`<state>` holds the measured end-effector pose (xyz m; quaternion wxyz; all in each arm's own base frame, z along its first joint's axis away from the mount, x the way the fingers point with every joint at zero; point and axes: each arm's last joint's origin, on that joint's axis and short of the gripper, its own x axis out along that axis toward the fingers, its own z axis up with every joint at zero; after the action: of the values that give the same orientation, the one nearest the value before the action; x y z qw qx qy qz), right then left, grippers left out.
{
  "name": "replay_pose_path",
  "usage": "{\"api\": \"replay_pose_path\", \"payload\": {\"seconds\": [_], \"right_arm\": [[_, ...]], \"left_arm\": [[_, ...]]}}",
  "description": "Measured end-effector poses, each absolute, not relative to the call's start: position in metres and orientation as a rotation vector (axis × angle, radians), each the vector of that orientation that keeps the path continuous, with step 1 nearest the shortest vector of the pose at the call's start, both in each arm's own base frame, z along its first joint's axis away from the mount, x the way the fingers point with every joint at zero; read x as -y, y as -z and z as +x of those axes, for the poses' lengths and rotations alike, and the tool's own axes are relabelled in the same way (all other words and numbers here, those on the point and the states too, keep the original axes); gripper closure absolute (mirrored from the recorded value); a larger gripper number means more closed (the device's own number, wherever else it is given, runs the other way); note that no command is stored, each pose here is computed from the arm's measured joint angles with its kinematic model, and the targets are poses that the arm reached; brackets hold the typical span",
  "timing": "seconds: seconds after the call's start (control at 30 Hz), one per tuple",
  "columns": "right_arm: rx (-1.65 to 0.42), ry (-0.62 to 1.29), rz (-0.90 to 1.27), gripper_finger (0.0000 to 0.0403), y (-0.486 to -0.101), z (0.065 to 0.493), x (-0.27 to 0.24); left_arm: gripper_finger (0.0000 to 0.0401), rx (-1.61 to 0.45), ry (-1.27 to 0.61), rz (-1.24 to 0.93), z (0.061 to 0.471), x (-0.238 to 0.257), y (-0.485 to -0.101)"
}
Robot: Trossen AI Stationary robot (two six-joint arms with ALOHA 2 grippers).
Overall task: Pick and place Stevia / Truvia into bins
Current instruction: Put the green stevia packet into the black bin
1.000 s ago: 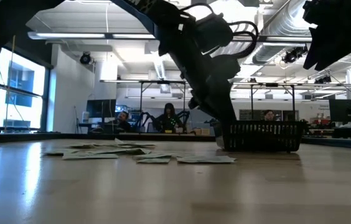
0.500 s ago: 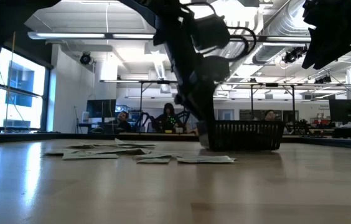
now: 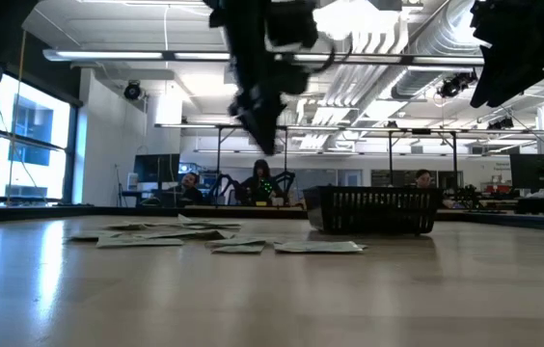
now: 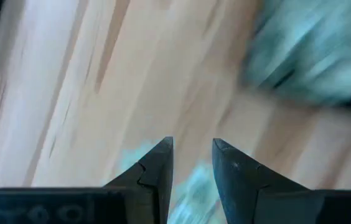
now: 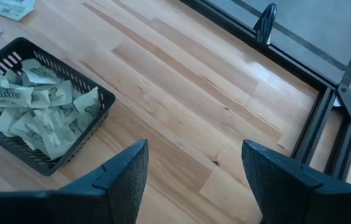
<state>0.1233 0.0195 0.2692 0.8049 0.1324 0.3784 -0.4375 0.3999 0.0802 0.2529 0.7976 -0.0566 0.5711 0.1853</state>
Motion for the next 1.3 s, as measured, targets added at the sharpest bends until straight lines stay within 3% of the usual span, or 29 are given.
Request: {"api": "replay_pose_path", "payload": {"seconds": [0.1, 0.37, 0.8, 1.07, 1.3], "right_arm": [[-0.815, 0.94, 0.278, 0.0153, -0.269, 0.123, -0.019], [-0.811, 0.943, 0.286, 0.0153, -0.269, 0.123, -0.019], [-0.819, 0.974, 0.317, 0.0153, -0.269, 0.123, -0.015], [-0.817, 1.014, 0.333, 0.0153, -0.269, 0.124, -0.009], [-0.817, 1.028, 0.338, 0.0153, -0.269, 0.124, -0.007]], "left_arm": [[0.0256, -1.353, -0.406, -0.129, 0.385, -0.097, -0.241], [0.025, -1.361, -0.169, -0.253, 0.369, -0.125, -0.2], [0.0153, -1.311, -0.178, -0.074, 0.362, -0.133, -0.161], [0.0178, -1.305, -0.187, -0.092, 0.356, -0.139, -0.147], [0.0232, -1.3, -0.177, -0.125, 0.352, -0.143, -0.141]]}}
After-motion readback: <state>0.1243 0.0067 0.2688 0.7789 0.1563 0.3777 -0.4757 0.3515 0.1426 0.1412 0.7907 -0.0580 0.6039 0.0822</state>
